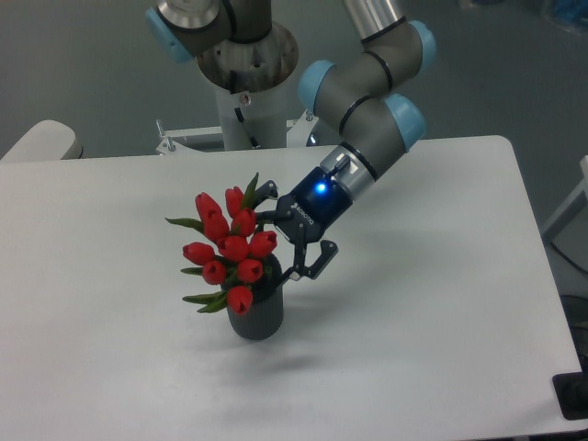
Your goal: Insert the flowers into the vase
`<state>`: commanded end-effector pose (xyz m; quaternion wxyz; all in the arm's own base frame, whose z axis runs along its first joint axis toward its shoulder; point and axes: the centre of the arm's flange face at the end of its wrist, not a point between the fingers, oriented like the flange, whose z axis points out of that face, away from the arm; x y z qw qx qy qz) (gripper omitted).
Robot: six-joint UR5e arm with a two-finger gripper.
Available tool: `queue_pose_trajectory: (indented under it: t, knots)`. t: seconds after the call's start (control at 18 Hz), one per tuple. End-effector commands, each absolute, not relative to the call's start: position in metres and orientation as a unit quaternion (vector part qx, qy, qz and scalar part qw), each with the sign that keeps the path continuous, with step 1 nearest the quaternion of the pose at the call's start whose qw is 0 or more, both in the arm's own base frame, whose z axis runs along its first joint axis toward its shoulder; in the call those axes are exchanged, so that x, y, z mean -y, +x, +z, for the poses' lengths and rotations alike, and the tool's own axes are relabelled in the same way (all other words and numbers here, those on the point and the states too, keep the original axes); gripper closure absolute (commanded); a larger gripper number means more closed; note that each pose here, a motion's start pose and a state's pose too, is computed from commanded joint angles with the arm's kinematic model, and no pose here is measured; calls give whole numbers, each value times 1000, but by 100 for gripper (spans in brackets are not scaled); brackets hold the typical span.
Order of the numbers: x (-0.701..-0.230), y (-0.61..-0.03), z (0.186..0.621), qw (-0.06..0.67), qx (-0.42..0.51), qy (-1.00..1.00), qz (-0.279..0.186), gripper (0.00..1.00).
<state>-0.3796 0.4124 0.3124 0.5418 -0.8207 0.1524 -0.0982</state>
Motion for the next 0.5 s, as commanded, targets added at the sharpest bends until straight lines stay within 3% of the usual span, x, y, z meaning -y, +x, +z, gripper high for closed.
queue_pose_trajectory:
  t: [0.33,0.5]
  knots:
    - [-374,-413,351,530,-138,-836,-31,0]
    - [-356,-435,369,484,-131,-865,16,0]
